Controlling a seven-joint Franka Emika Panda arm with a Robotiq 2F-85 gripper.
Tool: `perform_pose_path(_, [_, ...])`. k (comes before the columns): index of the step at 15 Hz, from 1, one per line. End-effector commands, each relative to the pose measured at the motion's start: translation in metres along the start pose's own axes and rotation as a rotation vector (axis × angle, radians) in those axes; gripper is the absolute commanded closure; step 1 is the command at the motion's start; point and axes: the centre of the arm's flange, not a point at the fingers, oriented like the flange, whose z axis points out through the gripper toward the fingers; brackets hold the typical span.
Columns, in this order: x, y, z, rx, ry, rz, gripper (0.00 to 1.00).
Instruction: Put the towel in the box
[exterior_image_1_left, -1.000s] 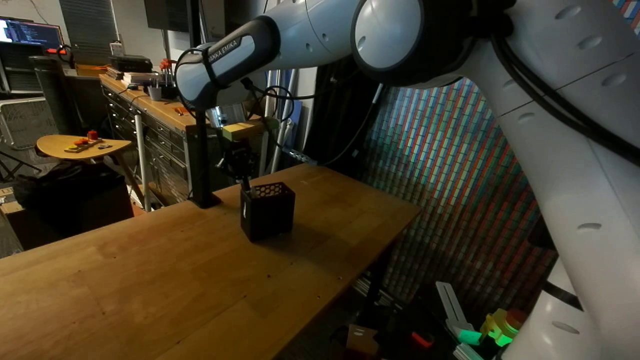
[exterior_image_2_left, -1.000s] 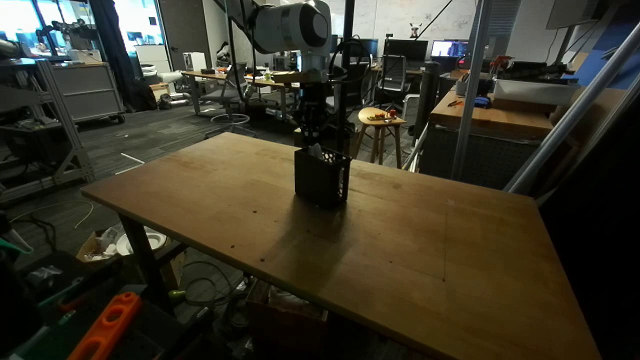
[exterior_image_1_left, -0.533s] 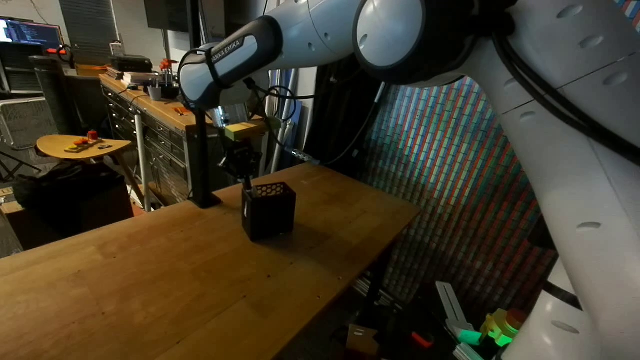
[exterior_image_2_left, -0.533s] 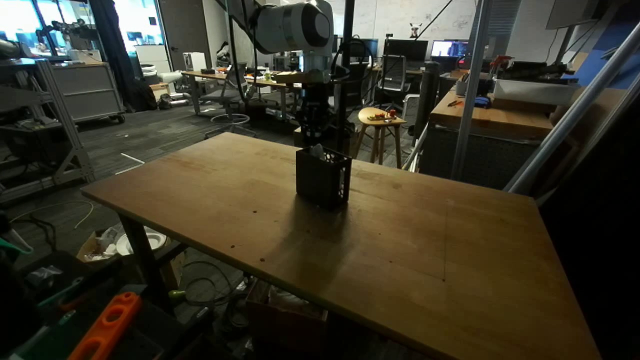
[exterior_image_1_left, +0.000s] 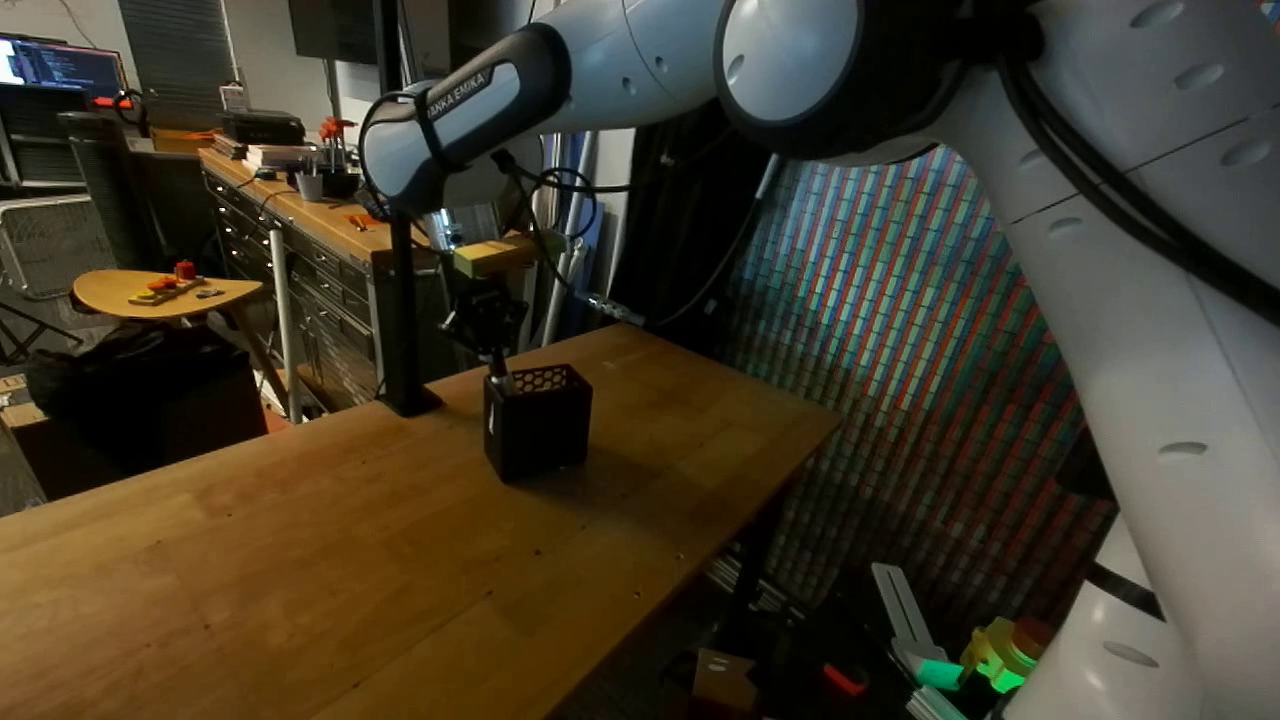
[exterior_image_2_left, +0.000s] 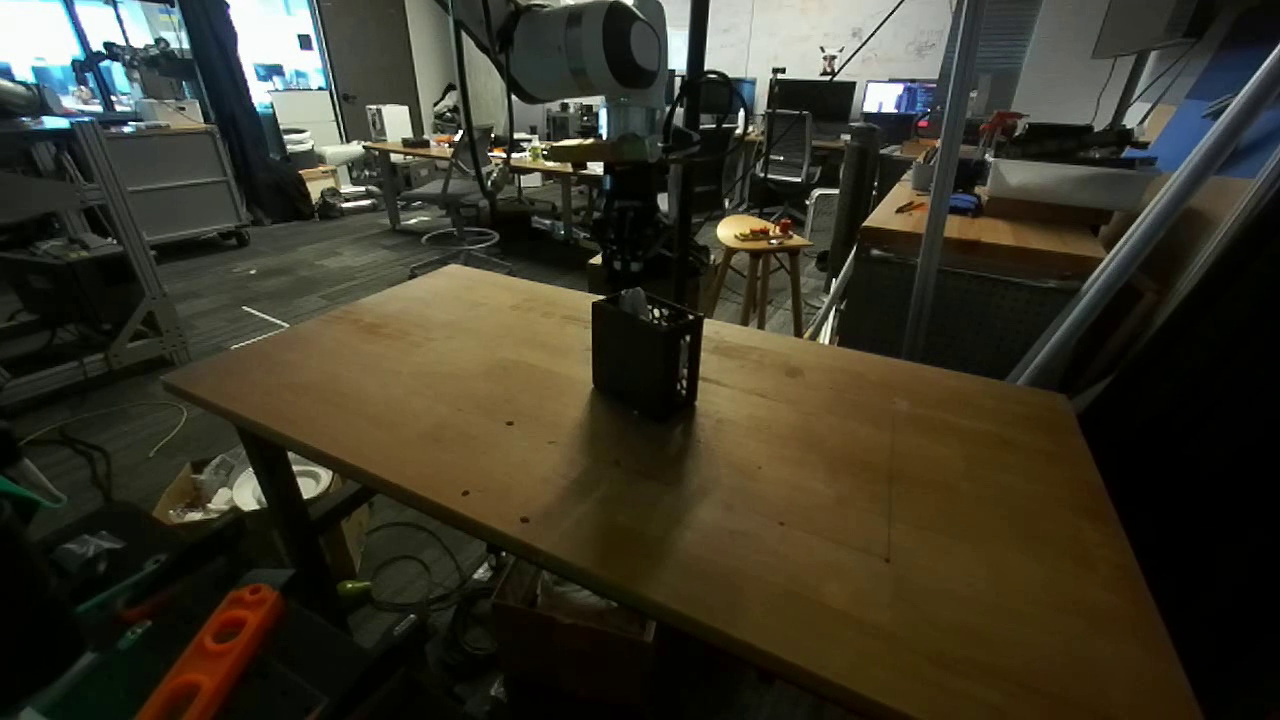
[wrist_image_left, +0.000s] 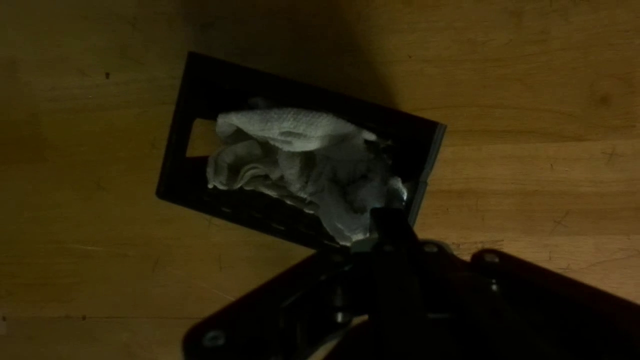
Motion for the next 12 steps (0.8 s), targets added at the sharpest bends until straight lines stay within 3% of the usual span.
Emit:
perform_pose_path(1, [-0.013,0.003,-0.002,0.017,0.015,-0.007,1.00])
perform_pose_path(12, [-0.012,0.015,0.020,0.026,0.006,0.008,1.00])
